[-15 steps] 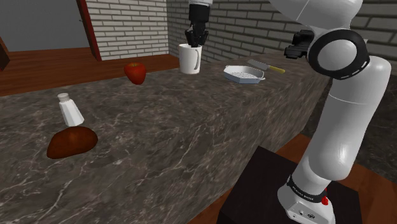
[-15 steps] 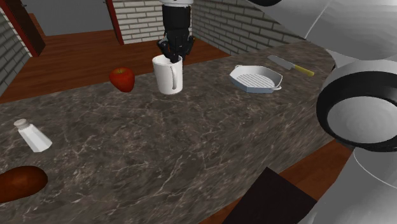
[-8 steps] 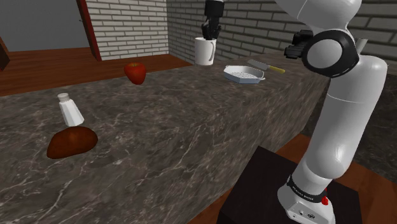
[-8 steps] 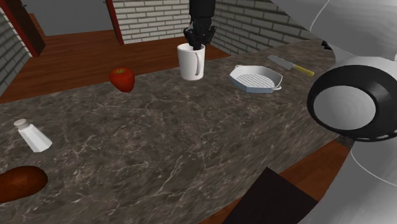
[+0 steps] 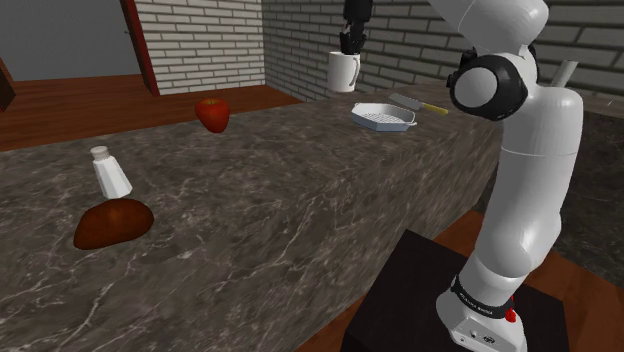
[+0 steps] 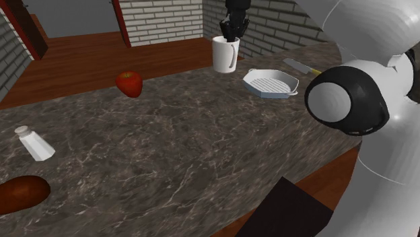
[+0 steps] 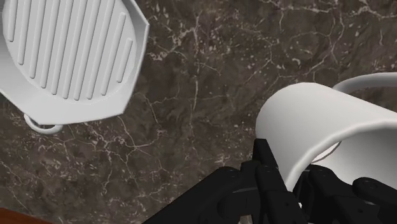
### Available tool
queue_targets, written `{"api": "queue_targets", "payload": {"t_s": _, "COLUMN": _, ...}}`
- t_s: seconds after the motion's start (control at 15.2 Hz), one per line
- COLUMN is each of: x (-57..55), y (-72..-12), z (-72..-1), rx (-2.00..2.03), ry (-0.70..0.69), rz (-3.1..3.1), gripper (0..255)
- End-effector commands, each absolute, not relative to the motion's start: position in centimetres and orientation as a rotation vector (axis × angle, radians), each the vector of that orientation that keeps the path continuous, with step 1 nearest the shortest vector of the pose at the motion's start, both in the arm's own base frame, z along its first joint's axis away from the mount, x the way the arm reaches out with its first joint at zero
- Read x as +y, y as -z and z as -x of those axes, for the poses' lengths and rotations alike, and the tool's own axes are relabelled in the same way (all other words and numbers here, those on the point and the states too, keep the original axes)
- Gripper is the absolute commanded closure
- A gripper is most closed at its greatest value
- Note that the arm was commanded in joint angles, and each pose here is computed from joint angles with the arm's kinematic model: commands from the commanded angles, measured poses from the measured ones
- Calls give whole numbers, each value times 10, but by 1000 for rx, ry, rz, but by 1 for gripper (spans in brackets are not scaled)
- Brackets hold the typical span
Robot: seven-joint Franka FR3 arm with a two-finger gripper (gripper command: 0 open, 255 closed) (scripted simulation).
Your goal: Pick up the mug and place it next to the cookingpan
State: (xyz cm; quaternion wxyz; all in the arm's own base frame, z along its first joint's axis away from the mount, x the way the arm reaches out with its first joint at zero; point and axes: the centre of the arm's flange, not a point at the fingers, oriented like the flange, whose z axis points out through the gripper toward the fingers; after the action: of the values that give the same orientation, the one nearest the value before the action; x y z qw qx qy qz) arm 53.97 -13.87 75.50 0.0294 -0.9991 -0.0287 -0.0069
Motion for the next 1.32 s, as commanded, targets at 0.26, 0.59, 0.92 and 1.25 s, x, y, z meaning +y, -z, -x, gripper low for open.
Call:
{"api": "queue_targets", "payload": {"t_s": 0.26, "x": -142, "y": -724, "z": -538, "rx": -91, "ry": 23, "rz": 3082, "gripper": 255}}
{"api": "queue_targets", "payload": {"t_s": 0.59, "x": -142, "y": -698, "z": -538, "rx": -91, "ry": 23, "rz": 3082, "gripper": 255}}
{"api": "queue_targets", "payload": {"t_s": 0.92, "x": -142, "y": -671, "z": -538, "rx": -91, "ry": 23, "rz": 3082, "gripper": 255}}
{"api": "queue_targets", "payload": {"t_s": 1.25, "x": -142, "y": -645, "z": -538, "rx": -91, "ry": 23, "rz": 3082, "gripper": 255}}
